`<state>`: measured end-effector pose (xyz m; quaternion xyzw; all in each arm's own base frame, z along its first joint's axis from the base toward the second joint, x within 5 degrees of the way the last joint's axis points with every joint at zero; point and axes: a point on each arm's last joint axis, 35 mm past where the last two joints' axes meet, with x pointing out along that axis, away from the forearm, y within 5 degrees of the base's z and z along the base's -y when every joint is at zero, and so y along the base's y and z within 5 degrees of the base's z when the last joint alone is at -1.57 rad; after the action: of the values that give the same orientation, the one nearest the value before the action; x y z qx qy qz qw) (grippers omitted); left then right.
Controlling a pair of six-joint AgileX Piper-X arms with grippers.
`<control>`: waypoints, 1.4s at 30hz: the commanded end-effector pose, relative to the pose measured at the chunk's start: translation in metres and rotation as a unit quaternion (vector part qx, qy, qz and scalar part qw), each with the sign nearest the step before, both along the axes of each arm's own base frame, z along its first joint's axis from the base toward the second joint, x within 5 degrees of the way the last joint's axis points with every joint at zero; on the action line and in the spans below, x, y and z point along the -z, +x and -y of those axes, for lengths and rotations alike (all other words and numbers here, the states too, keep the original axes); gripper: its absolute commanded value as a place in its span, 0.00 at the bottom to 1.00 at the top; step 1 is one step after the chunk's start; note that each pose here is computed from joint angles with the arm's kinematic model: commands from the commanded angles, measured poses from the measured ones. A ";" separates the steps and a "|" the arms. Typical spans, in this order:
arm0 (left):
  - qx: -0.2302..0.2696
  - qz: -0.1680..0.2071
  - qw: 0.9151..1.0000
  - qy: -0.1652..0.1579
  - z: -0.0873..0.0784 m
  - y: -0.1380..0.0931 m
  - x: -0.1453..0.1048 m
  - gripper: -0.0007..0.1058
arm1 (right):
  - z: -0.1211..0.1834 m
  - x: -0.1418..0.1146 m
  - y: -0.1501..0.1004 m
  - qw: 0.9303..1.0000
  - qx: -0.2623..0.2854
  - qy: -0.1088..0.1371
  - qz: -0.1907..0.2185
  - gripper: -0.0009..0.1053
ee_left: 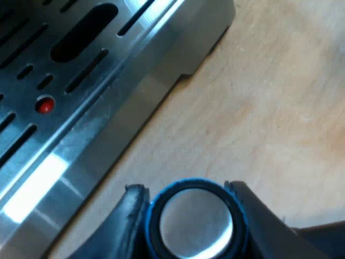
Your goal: Grind coffee beans and then tamp
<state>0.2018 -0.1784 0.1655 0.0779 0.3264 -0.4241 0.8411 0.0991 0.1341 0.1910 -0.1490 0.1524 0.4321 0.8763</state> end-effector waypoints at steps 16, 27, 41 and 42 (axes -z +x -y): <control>-0.001 0.080 0.994 -0.071 -0.002 -0.004 -0.070 0.05 | 0.000 -0.002 0.001 1.000 -0.003 0.002 0.006 0.60; -0.017 0.116 0.989 -0.089 -0.020 -0.023 -0.104 0.05 | -0.005 -0.016 0.003 0.997 -0.016 0.059 0.042 0.60; -0.107 0.074 0.992 -0.002 -0.056 -0.033 -0.100 0.05 | -0.011 -0.021 -0.004 0.990 -0.101 0.092 0.036 0.60; -0.121 0.071 0.990 0.000 -0.062 -0.029 -0.099 0.05 | -0.011 -0.021 -0.006 0.990 -0.105 0.092 0.036 0.60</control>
<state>0.1695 -0.1231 0.2618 0.0746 0.2751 -0.3345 0.8983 0.0952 0.1438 0.2086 -0.0987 0.0781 0.5164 0.8470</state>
